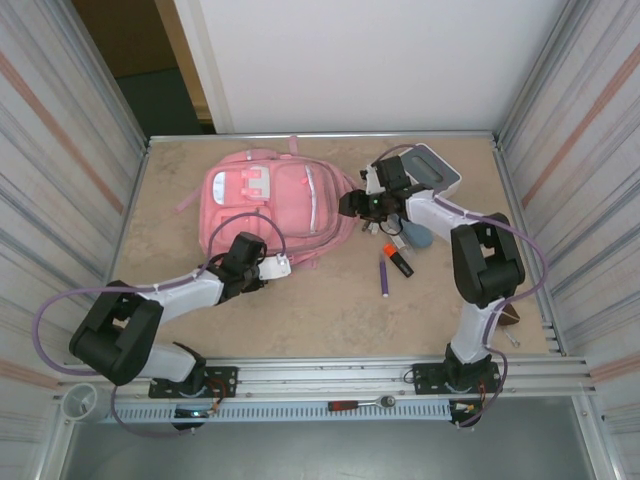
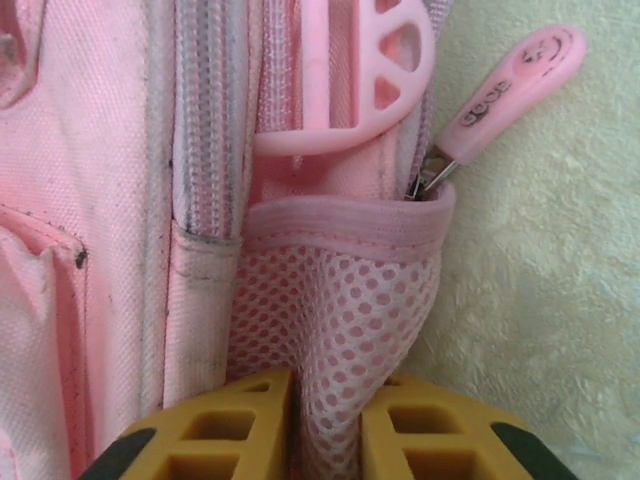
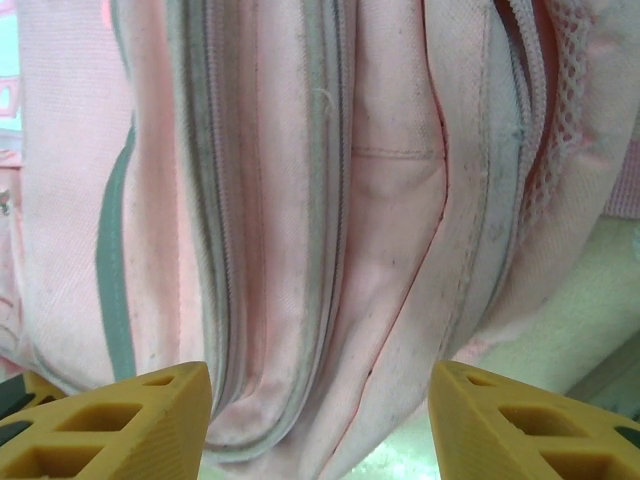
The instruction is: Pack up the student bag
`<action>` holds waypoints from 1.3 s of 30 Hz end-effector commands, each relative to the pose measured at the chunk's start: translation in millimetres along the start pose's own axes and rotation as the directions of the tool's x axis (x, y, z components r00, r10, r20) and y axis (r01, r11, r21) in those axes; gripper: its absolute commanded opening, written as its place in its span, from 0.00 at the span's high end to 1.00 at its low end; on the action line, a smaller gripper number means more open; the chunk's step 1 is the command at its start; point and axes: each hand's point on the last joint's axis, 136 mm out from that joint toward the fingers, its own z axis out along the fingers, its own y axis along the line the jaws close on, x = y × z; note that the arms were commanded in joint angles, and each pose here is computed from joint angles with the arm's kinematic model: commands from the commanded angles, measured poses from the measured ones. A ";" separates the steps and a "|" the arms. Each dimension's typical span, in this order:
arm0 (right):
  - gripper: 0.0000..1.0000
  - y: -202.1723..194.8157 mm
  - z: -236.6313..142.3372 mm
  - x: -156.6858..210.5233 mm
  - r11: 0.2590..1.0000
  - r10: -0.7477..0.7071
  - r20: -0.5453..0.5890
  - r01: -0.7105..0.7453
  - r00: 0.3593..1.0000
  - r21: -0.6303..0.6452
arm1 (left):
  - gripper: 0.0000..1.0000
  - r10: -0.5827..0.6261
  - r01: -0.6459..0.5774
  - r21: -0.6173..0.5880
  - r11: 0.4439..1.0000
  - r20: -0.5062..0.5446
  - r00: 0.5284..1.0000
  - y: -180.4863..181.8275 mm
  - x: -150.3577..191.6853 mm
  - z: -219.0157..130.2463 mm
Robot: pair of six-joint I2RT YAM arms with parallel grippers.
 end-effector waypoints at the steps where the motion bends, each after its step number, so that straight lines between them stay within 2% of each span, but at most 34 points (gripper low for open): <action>1: 0.41 18.8 -27.9 -7.2 0.999 -0.041 0.066 0.043 0.997 -0.016 | 0.85 -0.016 0.016 -0.023 1.000 -0.018 1.000 2.7 5.1 0.9; 7: 0.39 28.4 -51.1 1.5 0.991 -0.137 0.127 0.136 0.982 0.021 | 1.00 -0.090 0.091 -0.011 0.996 0.048 0.995 8.5 -3.6 -7.8; 11: 0.38 40.7 -57.8 16.0 0.961 -0.276 0.159 0.270 0.948 0.057 | 1.00 -0.149 0.150 -0.006 0.989 0.105 0.983 14.1 -10.6 -16.2; 14: 0.37 54.5 -65.5 29.2 0.912 -0.410 0.199 0.402 0.890 0.084 | 1.00 -0.184 0.186 0.009 0.983 0.165 0.969 17.9 -19.2 -25.0; 18: 0.37 76.0 -66.6 56.7 0.841 -0.533 0.248 0.540 0.809 0.049 | 1.00 -0.244 0.242 0.041 0.969 0.252 0.936 24.4 -29.9 -40.3; 27: 0.41 120.8 -26.4 125.0 0.721 -0.660 0.286 0.693 0.695 -0.019 | 1.00 -0.303 0.296 0.073 0.952 0.319 0.898 30.3 -38.3 -53.2; 33: 0.47 138.6 3.2 150.2 0.660 -0.715 0.349 0.750 0.606 0.048 | 1.00 -0.345 0.334 0.095 0.938 0.371 0.862 37.2 -43.1 -65.9; 39: 0.47 143.2 31.4 160.7 0.616 -0.760 0.384 0.771 0.525 0.164 | 1.00 -0.362 0.350 0.105 0.931 0.393 0.845 40.3 -44.8 -69.7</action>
